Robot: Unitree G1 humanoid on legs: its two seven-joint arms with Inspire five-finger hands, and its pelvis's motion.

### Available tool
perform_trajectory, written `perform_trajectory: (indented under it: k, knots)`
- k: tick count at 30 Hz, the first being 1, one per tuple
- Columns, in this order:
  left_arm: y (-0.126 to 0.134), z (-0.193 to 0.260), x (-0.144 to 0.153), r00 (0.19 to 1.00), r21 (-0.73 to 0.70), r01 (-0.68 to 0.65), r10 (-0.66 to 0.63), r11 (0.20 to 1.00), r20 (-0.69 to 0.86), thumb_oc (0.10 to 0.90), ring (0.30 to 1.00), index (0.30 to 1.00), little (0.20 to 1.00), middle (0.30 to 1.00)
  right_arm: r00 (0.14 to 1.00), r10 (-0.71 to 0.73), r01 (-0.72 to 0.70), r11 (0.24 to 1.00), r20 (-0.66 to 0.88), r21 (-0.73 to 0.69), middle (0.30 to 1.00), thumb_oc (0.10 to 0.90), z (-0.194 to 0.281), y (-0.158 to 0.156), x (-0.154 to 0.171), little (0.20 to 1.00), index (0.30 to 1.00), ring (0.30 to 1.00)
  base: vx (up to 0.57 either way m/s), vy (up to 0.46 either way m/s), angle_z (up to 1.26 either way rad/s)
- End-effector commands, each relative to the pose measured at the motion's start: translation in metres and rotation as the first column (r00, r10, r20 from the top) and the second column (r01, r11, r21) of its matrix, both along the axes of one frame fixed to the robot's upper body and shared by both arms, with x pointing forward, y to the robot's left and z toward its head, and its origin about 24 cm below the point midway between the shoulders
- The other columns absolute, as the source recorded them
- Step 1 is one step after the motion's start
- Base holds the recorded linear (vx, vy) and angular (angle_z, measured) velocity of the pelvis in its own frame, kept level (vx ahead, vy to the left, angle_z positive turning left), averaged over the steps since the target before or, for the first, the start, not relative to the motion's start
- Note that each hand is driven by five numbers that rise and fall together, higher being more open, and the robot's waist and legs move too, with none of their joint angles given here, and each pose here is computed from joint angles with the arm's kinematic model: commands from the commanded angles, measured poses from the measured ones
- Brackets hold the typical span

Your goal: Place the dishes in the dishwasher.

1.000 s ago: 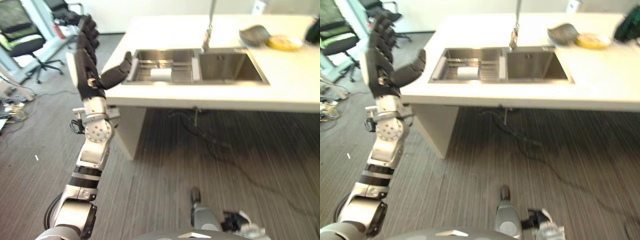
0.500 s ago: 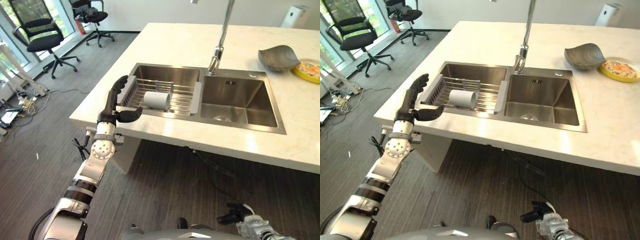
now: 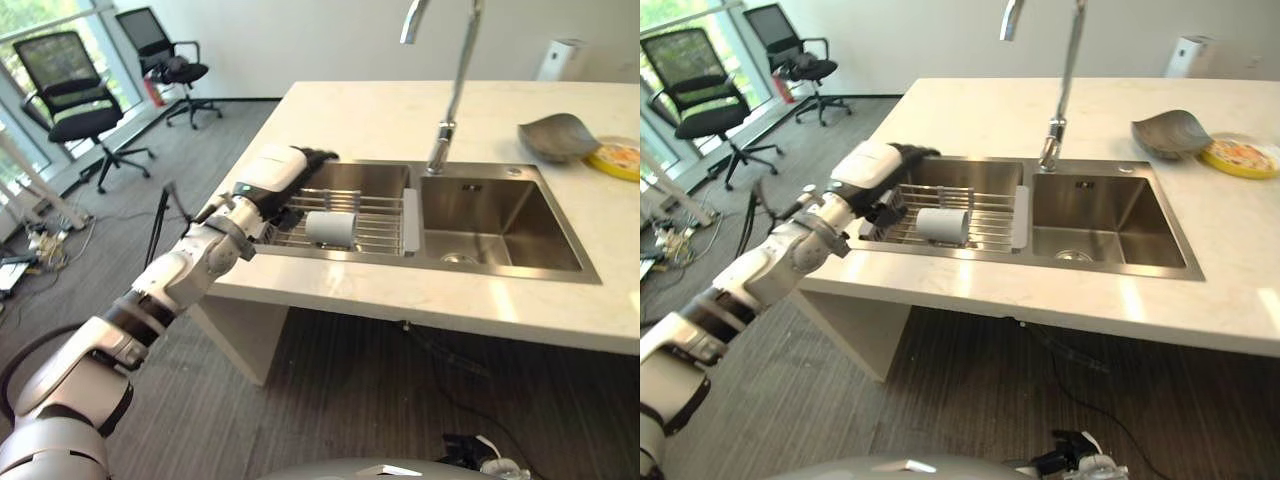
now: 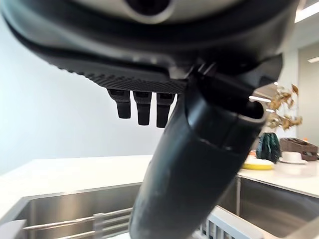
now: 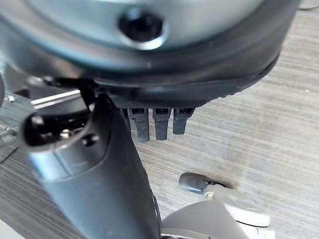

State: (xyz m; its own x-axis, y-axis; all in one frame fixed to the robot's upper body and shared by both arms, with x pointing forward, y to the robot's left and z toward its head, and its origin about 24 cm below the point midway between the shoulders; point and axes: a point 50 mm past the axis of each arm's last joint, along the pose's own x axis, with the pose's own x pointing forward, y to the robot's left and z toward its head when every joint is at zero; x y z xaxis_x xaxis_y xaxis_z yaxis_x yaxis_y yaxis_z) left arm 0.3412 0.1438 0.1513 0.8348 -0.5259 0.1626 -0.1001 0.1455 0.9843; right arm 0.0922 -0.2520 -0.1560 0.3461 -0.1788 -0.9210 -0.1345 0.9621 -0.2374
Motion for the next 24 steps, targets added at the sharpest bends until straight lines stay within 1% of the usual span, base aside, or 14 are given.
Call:
perform_trajectory:
  k: [1, 3, 4, 7, 9, 11, 13, 14, 15, 17, 18, 19, 21, 24]
  knots:
    - [0.004, 0.056, 0.021, 0.98, -0.08, -0.045, 0.06, 0.996, 0.19, 0.8, 0.9, 0.9, 0.9, 0.9, 0.999, 0.033, -0.032, 0.999, 0.042, -0.021, 0.9, 0.8, 0.006, -0.005, 0.017, 0.9, 0.9, 0.9, -0.05, 0.036, -0.2]
    - [0.007, 0.058, 0.03, 0.977, -0.042, -0.09, 0.096, 0.995, 0.19, 0.8, 0.9, 0.9, 0.9, 0.9, 0.998, 0.044, -0.043, 0.999, 0.04, -0.026, 0.9, 0.8, 0.006, -0.005, 0.016, 0.9, 0.9, 0.9, -0.05, 0.03, -0.32]
    - [0.007, 0.058, 0.03, 0.977, -0.042, -0.09, 0.096, 0.995, 0.19, 0.8, 0.9, 0.9, 0.9, 0.9, 0.998, 0.044, -0.043, 0.999, 0.04, -0.026, 0.9, 0.8, 0.006, -0.005, 0.016, 0.9, 0.9, 0.9, -0.02, 0.02, -0.35]
    - [0.009, 0.05, 0.04, 0.975, -0.023, -0.151, 0.153, 0.988, 0.16, 0.8, 0.9, 0.9, 0.9, 0.9, 0.999, 0.036, -0.035, 0.999, 0.027, -0.026, 0.9, 0.8, 0.004, -0.006, 0.01, 0.9, 0.9, 0.9, 0.0, 0.02, -0.23]
    - [0.016, 0.045, 0.049, 0.97, 0.001, -0.214, 0.212, 0.977, 0.123, 0.8, 0.9, 0.9, 0.9, 0.9, 0.999, 0.036, -0.036, 0.999, -0.005, -0.023, 0.9, 0.8, 0.002, -0.005, 0.001, 0.9, 0.9, 0.9, 0.03, -0.003, -0.18]
    - [0.016, 0.047, 0.051, 0.967, 0.006, -0.225, 0.222, 0.974, 0.129, 0.8, 0.9, 0.9, 0.9, 0.9, 0.999, 0.036, -0.036, 0.999, -0.012, -0.023, 0.9, 0.8, 0.001, -0.006, -0.001, 0.9, 0.9, 0.9, 0.01, -0.003, -0.09]
    - [0.024, 0.043, 0.054, 0.957, 0.004, -0.27, 0.268, 0.963, 0.109, 0.8, 0.9, 0.9, 0.9, 0.9, 1.0, 0.027, -0.027, 0.999, -0.017, -0.025, 0.9, 0.8, 0.001, -0.007, -0.004, 0.9, 0.9, 0.9, 0.01, -0.009, -0.13]
    - [0.03, 0.044, 0.057, 0.948, -0.028, -0.303, 0.305, 0.952, 0.093, 0.8, 0.9, 0.9, 0.9, 0.9, 1.0, 0.023, -0.023, 0.999, -0.014, -0.029, 0.9, 0.8, 0.002, -0.009, -0.004, 0.9, 0.9, 0.9, 0.0, -0.004, -0.13]
    - [0.03, 0.044, 0.057, 0.948, -0.028, -0.303, 0.305, 0.952, 0.093, 0.8, 0.9, 0.9, 0.9, 0.9, 1.0, 0.023, -0.023, 0.999, -0.014, -0.029, 0.9, 0.8, 0.002, -0.009, -0.004, 0.9, 0.9, 0.9, 0.0, -0.005, -0.1]
    - [0.035, 0.047, 0.059, 0.939, -0.087, -0.326, 0.333, 0.941, 0.086, 0.8, 0.9, 0.9, 0.9, 0.9, 1.0, 0.012, -0.012, 0.999, -0.006, -0.033, 0.9, 0.8, 0.003, -0.011, -0.003, 0.9, 0.9, 0.9, 0.0, -0.007, -0.02]
    - [0.038, 0.047, 0.059, 0.935, -0.128, -0.337, 0.348, 0.933, 0.07, 0.8, 0.9, 0.9, 0.9, 0.9, 1.0, 0.009, -0.009, 0.999, -0.005, -0.032, 0.9, 0.8, 0.002, -0.011, -0.003, 0.9, 0.9, 0.9, 0.01, -0.02, -0.05]
    - [0.044, 0.044, 0.059, 0.927, -0.199, -0.361, 0.374, 0.911, 0.033, 0.8, 0.9, 0.9, 0.9, 0.9, 1.0, 0.008, -0.008, 1.0, -0.007, -0.028, 0.9, 0.8, 0.002, -0.009, -0.003, 0.9, 0.9, 0.9, 0.03, -0.021, -0.05]
    - [0.046, 0.05, 0.06, 0.92, -0.287, -0.37, 0.392, 0.884, 0.022, 0.8, 0.9, 0.9, 0.9, 0.9, 1.0, 0.007, -0.008, 1.0, -0.006, -0.03, 0.9, 0.8, 0.002, -0.008, -0.003, 0.9, 0.9, 0.9, 0.01, -0.011, 0.02]
    - [0.057, 0.051, 0.063, 0.899, -0.314, -0.416, 0.438, 0.854, -0.001, 0.8, 0.9, 0.9, 0.9, 0.9, 1.0, 0.014, -0.014, 1.0, -0.003, -0.023, 0.9, 0.8, 0.001, -0.006, -0.001, 0.9, 0.9, 0.9, 0.03, -0.029, -0.01]
